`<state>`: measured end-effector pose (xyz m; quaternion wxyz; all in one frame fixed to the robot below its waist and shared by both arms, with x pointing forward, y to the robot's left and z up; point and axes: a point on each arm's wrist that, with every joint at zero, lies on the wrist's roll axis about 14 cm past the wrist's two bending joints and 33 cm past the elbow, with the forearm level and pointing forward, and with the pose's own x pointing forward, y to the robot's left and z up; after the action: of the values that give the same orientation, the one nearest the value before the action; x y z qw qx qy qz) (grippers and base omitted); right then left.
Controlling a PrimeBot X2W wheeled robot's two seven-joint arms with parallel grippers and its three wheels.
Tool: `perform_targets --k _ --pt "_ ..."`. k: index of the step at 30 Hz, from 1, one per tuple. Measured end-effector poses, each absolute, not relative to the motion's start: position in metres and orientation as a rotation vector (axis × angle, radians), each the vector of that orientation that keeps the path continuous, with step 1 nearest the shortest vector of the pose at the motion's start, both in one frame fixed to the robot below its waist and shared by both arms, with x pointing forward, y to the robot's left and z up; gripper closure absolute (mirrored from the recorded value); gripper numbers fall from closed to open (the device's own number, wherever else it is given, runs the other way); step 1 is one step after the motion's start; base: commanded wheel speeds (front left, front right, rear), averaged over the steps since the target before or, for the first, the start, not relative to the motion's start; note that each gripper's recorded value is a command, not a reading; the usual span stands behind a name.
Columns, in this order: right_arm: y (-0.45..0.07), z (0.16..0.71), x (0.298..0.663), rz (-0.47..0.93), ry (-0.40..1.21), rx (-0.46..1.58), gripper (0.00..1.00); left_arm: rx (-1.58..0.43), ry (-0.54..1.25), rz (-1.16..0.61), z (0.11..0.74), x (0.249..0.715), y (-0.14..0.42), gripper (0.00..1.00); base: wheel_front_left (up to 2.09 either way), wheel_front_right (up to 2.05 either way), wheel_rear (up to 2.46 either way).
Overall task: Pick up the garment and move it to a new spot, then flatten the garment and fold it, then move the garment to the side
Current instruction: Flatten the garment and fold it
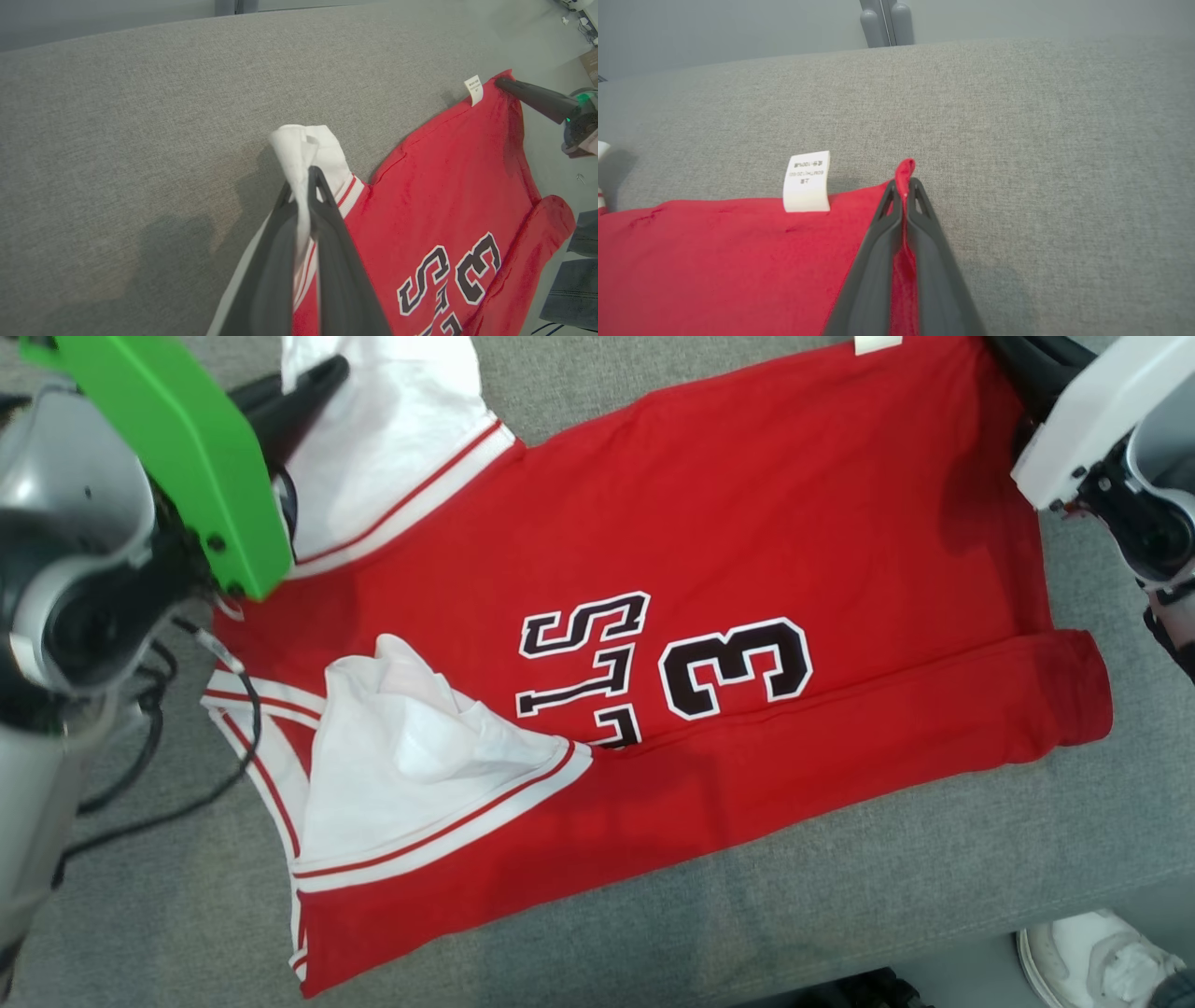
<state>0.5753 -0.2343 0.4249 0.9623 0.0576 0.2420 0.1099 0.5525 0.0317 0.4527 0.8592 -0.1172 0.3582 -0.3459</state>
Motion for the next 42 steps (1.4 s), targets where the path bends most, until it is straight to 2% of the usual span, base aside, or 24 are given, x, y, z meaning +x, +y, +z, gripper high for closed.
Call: perform_targets --k 8,14,18,26,32,38,42 --pt "-0.229 0.449 0.551 0.256 0.385 0.153 1.00 -0.341 0.678 -0.763 0.497 0.488 0.031 1.00 0.00 0.00 0.00" --pt "-0.239 0.461 0.530 0.245 0.321 0.164 1.00 -0.465 0.780 -0.749 0.487 0.414 0.031 1.00 0.00 0.00 0.00" --pt "-0.242 0.465 0.525 0.249 0.295 0.157 1.00 -0.508 0.841 -0.693 0.467 0.388 0.038 1.00 0.00 0.00 0.00" --pt "-0.238 0.462 0.509 0.308 0.305 0.116 1.00 -0.579 0.858 -0.637 0.452 0.376 0.043 1.00 0.00 0.00 0.00" --pt "-0.245 0.451 0.494 0.342 0.341 0.009 1.00 -0.596 0.874 -0.598 0.444 0.371 0.050 1.00 0.00 0.00 0.00" --pt "-0.262 0.440 0.485 0.365 0.363 -0.185 1.00 -0.587 0.908 -0.562 0.432 0.362 0.058 1.00 0.00 0.00 0.00" --pt "-0.254 0.434 0.484 0.395 0.360 -0.214 1.00 -0.579 0.921 -0.533 0.425 0.360 0.065 1.00 0.00 0.00 0.00"
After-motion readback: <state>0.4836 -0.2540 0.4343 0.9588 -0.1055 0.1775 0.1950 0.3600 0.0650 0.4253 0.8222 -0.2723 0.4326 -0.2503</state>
